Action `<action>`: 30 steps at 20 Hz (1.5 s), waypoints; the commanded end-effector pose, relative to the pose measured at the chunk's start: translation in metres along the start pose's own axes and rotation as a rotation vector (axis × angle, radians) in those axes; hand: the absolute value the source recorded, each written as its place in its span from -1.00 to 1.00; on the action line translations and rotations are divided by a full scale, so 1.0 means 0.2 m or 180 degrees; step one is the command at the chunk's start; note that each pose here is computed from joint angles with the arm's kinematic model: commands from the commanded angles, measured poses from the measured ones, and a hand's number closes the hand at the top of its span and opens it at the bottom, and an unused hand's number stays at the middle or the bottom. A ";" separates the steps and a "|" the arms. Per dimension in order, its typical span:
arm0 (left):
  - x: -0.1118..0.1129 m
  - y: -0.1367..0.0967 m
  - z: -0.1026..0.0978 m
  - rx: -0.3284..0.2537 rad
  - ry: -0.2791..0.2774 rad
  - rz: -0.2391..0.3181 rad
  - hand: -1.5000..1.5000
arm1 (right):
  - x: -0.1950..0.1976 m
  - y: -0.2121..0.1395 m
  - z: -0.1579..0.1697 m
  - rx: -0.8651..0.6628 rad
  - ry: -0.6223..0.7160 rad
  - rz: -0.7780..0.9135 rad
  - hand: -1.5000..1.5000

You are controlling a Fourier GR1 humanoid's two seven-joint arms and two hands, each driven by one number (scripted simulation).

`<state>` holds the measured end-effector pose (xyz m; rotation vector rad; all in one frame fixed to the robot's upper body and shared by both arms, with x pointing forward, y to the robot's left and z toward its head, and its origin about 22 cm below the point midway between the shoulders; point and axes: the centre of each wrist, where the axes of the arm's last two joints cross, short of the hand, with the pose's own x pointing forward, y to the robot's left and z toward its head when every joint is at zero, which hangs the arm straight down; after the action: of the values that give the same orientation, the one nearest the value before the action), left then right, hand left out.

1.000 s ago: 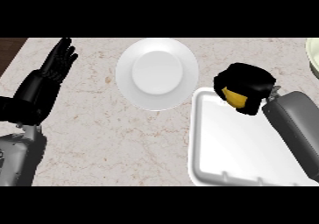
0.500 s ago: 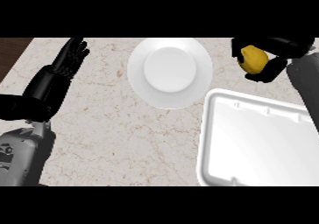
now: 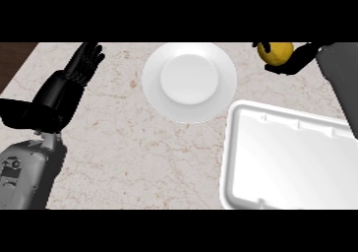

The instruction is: Pick the lemon from the tray and place it in the plate

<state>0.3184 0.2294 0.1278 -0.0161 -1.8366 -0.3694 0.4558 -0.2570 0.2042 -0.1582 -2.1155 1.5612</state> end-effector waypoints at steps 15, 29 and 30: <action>-0.02 0.04 0.01 0.0139 0.0144 -0.0016 0.00 | 0.14 0.31 -0.55 0.0729 -0.0876 -0.1089 1.00; -0.10 0.11 0.05 0.0221 0.0226 -0.0052 0.00 | 0.31 0.71 -0.82 0.1281 -0.0977 -0.0673 1.00; -0.12 0.05 0.06 0.0204 0.0167 -0.0045 0.00 | 0.31 0.75 -0.80 0.1066 -0.0750 -0.0886 1.00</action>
<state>0.3166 0.2534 0.1121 0.0599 -1.7907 -0.3112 0.4517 -0.0519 0.1385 0.3285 -1.9476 1.8253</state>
